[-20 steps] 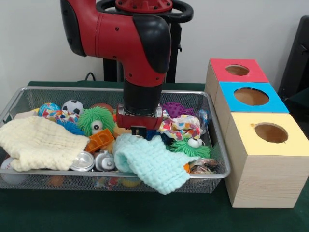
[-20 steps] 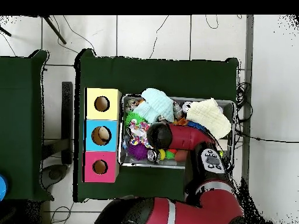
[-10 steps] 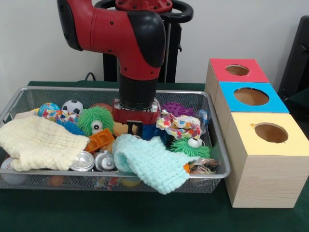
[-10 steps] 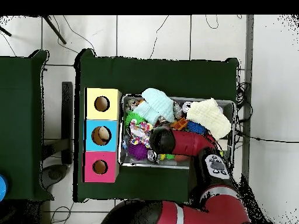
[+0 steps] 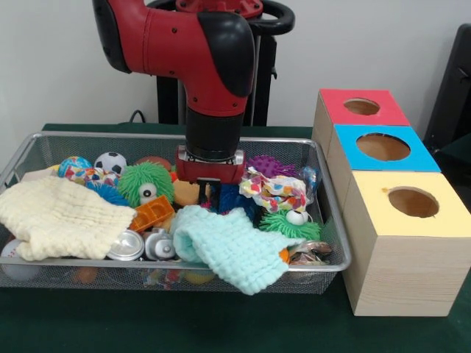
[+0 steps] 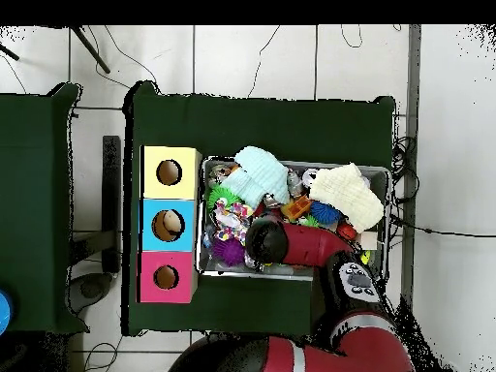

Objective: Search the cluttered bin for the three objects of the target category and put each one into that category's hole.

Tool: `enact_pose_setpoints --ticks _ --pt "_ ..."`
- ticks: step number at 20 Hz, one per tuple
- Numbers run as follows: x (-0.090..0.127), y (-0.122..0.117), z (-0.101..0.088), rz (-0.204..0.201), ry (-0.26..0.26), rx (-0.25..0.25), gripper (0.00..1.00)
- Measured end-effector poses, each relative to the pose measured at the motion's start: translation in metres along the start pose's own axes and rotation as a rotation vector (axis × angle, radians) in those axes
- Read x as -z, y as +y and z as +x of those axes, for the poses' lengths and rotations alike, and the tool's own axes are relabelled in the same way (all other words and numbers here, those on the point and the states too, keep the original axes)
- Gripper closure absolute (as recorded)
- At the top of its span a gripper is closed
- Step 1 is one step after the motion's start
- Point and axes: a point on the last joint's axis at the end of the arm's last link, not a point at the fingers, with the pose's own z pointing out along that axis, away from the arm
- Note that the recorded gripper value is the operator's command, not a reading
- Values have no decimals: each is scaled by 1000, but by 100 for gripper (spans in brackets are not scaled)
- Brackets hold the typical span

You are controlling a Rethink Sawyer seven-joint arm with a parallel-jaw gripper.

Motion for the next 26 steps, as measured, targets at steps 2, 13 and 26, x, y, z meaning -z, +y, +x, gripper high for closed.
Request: enact_pose_setpoints --ticks 2,13,26 --pt "0 1 2 -1 -3 0 100" --pt "6 3 7 -1 -20 1 100" --pt "17 6 16 -4 -12 -1 100"
